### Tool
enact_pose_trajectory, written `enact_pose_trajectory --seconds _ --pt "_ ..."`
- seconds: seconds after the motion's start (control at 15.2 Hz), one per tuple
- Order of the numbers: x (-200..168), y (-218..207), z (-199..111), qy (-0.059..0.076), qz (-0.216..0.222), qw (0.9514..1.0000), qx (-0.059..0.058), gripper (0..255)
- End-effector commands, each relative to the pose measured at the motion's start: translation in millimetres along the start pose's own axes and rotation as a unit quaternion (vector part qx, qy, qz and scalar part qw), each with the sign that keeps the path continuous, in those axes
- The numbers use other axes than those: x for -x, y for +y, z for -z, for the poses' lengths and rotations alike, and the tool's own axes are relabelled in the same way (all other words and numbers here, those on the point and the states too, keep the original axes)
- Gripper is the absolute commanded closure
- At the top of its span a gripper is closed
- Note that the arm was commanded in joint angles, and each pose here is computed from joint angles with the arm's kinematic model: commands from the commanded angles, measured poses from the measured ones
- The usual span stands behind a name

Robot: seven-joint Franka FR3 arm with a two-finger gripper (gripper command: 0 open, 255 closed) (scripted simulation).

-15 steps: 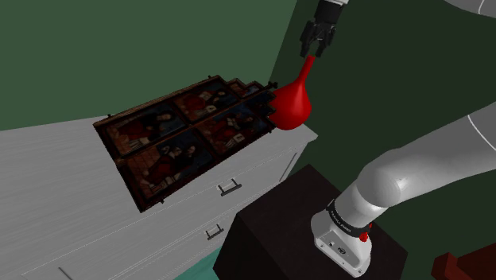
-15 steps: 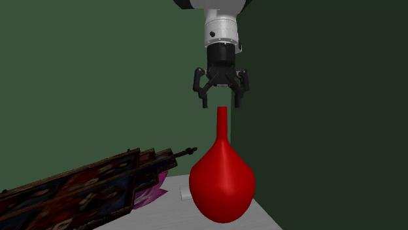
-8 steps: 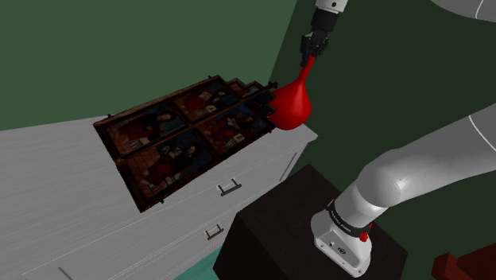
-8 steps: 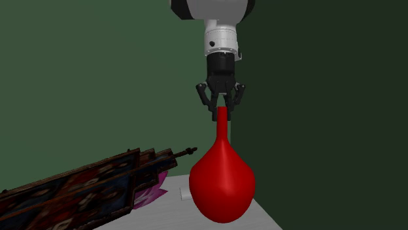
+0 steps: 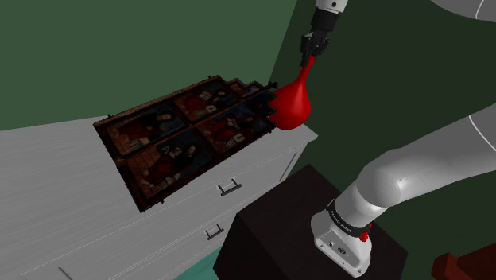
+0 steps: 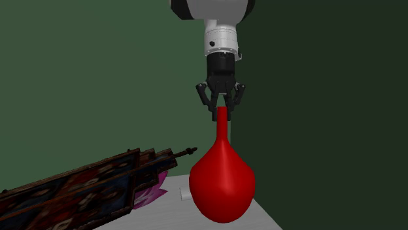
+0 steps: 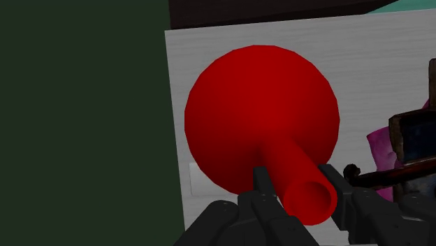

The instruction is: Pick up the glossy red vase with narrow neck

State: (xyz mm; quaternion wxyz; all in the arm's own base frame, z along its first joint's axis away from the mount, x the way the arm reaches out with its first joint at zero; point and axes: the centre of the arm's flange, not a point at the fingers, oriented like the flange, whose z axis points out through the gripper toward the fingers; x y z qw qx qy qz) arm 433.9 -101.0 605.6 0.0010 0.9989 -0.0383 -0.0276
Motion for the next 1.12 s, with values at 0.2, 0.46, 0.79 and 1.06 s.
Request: enact_pose_trajectory --seconds 0.2,0.46,0.79,1.06 --pt "0.8 0.1 19.7 -0.001 0.0 1.0 0.0 255" --pt "2.0 0.2 40.8 -0.001 0.0 1.0 0.0 255" --pt "3.4 0.3 67.2 -0.001 0.0 1.0 0.0 255" --pt "4.0 0.3 78.5 -0.001 0.0 1.0 0.0 255"
